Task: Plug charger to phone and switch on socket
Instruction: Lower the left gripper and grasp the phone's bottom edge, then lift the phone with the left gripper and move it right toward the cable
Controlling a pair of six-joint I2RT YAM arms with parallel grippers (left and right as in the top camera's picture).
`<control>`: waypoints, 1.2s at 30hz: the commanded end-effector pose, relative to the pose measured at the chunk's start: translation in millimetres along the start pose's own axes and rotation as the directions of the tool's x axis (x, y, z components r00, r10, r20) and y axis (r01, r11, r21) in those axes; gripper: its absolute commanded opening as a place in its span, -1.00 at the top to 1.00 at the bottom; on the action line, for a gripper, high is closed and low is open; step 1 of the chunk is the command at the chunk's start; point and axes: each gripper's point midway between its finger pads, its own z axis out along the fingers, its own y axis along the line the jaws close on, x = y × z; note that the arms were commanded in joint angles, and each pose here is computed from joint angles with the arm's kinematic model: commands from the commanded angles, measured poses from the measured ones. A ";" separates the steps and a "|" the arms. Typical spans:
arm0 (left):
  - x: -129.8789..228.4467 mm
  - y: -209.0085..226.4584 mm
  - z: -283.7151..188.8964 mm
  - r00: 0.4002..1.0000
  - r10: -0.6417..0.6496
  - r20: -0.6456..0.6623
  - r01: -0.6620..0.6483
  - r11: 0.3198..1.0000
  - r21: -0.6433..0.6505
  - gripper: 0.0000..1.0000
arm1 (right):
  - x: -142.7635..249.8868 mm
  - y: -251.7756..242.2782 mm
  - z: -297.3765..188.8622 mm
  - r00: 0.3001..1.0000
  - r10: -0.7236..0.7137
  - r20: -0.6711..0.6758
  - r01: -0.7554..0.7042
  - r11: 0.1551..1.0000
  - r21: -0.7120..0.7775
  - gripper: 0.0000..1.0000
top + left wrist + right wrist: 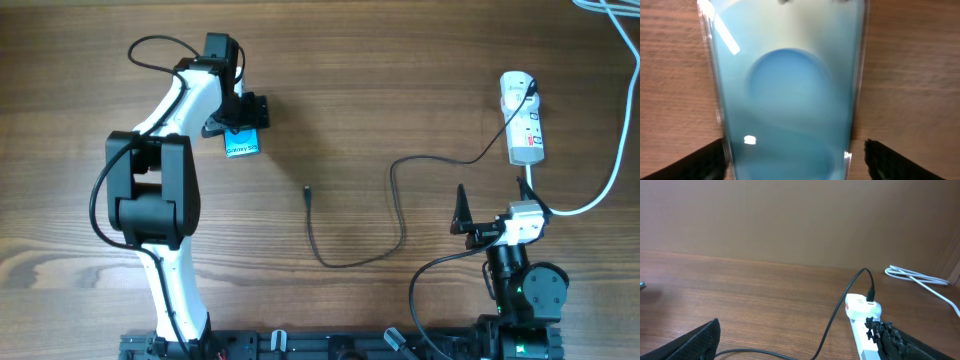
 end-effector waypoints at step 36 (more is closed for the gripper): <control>79.6 -18.0 33.4 0.966 -0.084 -0.244 0.055 0.991 -0.125 -1.00 | -2.1 -3.3 -0.4 1.000 0.009 0.010 -0.009 1.000 0.018 -0.99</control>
